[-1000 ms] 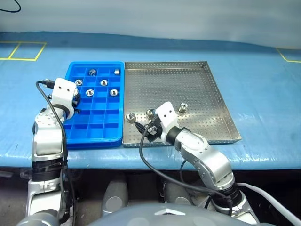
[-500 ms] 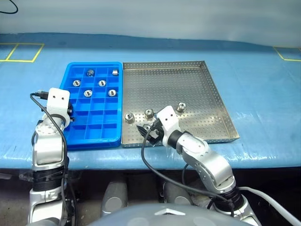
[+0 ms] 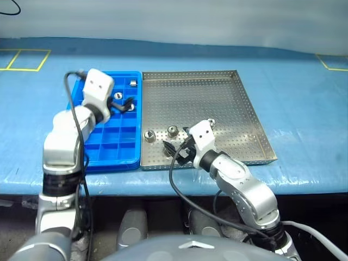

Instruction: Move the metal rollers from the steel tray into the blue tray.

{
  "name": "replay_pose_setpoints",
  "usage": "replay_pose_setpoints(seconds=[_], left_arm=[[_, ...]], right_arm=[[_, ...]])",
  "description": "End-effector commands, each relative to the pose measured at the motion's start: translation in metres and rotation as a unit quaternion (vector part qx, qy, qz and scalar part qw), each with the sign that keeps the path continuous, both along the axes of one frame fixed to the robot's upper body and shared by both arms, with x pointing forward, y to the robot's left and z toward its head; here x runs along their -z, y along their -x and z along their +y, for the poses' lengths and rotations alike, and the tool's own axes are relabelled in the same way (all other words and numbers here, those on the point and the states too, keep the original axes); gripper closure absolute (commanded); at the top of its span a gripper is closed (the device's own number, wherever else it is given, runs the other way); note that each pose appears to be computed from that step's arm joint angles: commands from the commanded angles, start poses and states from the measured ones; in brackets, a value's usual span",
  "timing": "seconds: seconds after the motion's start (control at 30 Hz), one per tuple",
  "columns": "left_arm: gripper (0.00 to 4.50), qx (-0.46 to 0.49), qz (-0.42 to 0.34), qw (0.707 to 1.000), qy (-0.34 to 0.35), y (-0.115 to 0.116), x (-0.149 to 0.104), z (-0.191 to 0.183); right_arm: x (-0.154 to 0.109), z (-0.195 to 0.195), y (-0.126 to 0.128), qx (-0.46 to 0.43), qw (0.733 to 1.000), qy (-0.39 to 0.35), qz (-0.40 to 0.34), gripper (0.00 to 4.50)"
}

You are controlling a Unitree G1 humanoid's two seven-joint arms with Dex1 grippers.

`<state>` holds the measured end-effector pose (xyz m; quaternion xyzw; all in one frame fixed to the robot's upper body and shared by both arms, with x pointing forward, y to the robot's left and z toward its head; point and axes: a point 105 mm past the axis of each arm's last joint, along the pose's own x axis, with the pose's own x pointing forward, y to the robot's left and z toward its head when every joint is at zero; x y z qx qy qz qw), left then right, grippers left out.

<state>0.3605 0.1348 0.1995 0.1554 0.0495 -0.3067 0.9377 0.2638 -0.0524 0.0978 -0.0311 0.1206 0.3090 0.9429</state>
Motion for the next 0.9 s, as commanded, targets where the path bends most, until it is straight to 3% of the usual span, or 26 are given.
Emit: replay_pose_setpoints(seconds=[0.03,0.23,0.5,0.9], left_arm=[[0.13,0.144,0.023,0.989,-0.038,-0.001,-0.012,-0.035],[0.13,0.238,0.097,0.959,-0.119,-0.013,0.014,-0.054],[0.13,0.309,0.192,0.909,-0.202,-0.006,0.074,-0.064],[0.13,0.295,0.216,0.897,-0.249,-0.009,0.106,-0.056]], right_arm=[[-0.014,-0.008,0.001,0.024,0.999,-0.013,-0.023,0.0],[-0.016,-0.018,0.0,0.065,0.997,-0.021,-0.027,0.0],[-0.013,-0.03,0.005,0.115,0.993,-0.029,-0.021,0.0],[-0.013,-0.032,0.006,0.121,0.992,-0.03,-0.022,0.0]])
